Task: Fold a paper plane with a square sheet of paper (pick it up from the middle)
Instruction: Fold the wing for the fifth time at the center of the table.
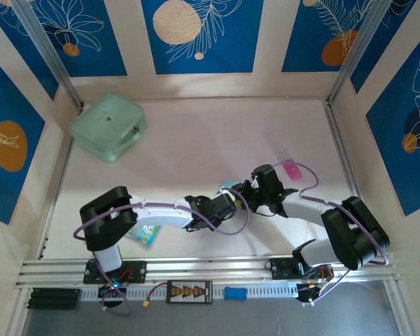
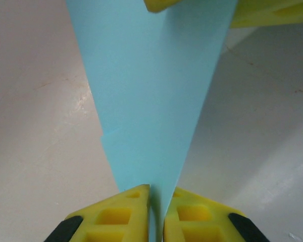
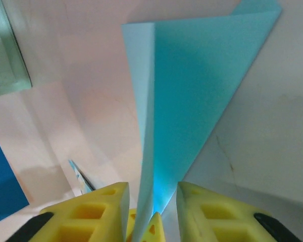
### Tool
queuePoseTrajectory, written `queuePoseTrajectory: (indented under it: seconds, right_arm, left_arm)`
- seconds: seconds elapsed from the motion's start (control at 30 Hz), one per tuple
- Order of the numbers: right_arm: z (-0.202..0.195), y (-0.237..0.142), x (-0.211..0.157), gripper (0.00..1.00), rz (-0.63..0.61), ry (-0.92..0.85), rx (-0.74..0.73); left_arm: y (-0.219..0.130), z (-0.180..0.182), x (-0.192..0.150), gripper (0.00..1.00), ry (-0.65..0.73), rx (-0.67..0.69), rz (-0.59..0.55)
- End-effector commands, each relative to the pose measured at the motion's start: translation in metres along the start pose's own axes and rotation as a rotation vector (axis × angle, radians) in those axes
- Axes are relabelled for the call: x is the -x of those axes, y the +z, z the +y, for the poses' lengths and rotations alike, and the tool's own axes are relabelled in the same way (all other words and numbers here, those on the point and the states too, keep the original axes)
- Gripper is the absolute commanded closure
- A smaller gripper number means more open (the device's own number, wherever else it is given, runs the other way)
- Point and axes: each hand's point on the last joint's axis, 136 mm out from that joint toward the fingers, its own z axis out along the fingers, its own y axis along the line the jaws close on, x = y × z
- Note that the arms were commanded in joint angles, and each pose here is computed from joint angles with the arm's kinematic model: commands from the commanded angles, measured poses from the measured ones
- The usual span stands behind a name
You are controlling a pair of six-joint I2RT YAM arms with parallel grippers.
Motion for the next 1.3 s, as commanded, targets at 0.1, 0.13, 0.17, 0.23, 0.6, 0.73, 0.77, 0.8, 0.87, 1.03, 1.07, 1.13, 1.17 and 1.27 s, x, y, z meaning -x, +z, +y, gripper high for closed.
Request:
queuePoseTrajectory:
  seconds: [0.1, 0.13, 0.17, 0.23, 0.6, 0.73, 0.77, 0.8, 0.87, 1.03, 1.07, 1.13, 1.17, 1.27]
  right_arm:
    - [-0.010, -0.028, 0.009, 0.54, -0.075, -0.027, -0.061]
    - [-0.012, -0.033, 0.010, 0.53, -0.086, -0.028, -0.064]
    - [-0.013, -0.037, 0.011, 0.52, -0.095, -0.028, -0.065]
    - [-0.017, -0.043, 0.011, 0.52, -0.111, -0.027, -0.070]
    - [-0.022, -0.063, 0.005, 0.49, -0.148, -0.063, -0.042]
    - [-0.026, -0.060, 0.000, 0.48, -0.122, -0.059, -0.044]
    - [-0.027, -0.059, -0.001, 0.48, -0.119, -0.056, -0.044]
    - [-0.028, -0.059, -0.001, 0.48, -0.116, -0.054, -0.041]
    - [-0.029, -0.057, -0.002, 0.48, -0.115, -0.050, -0.032]
    - [-0.031, -0.054, -0.006, 0.48, -0.103, -0.055, -0.026]
    - [-0.031, -0.054, -0.007, 0.48, -0.098, -0.059, -0.025]
    - [-0.029, -0.053, -0.009, 0.48, -0.087, -0.068, -0.022]
    - [-0.029, -0.052, -0.010, 0.48, -0.082, -0.073, -0.021]
    - [-0.027, -0.049, -0.014, 0.50, -0.067, -0.096, -0.023]
  left_arm:
    - [0.000, -0.008, 0.004, 0.89, -0.057, -0.083, -0.001]
    - [0.000, -0.009, 0.005, 0.90, -0.065, -0.103, 0.001]
    - [0.001, -0.011, 0.005, 0.91, -0.074, -0.128, 0.006]
    - [0.002, -0.014, 0.005, 0.93, -0.087, -0.166, 0.019]
    - [0.005, -0.022, 0.004, 0.86, -0.136, -0.293, 0.046]
    - [0.006, -0.025, 0.003, 0.84, -0.143, -0.319, 0.059]
    - [0.007, -0.025, 0.003, 0.84, -0.142, -0.318, 0.061]
    - [0.007, -0.025, 0.003, 0.84, -0.144, -0.317, 0.064]
    - [0.008, -0.025, 0.004, 0.84, -0.145, -0.322, 0.066]
    - [0.010, -0.028, 0.004, 0.85, -0.156, -0.350, 0.078]
    - [0.011, -0.028, 0.003, 0.85, -0.157, -0.351, 0.082]
    - [0.012, -0.027, 0.004, 0.85, -0.170, -0.358, 0.083]
    - [0.012, -0.027, 0.003, 0.86, -0.175, -0.367, 0.086]
    - [0.013, -0.028, 0.002, 0.89, -0.195, -0.401, 0.095]
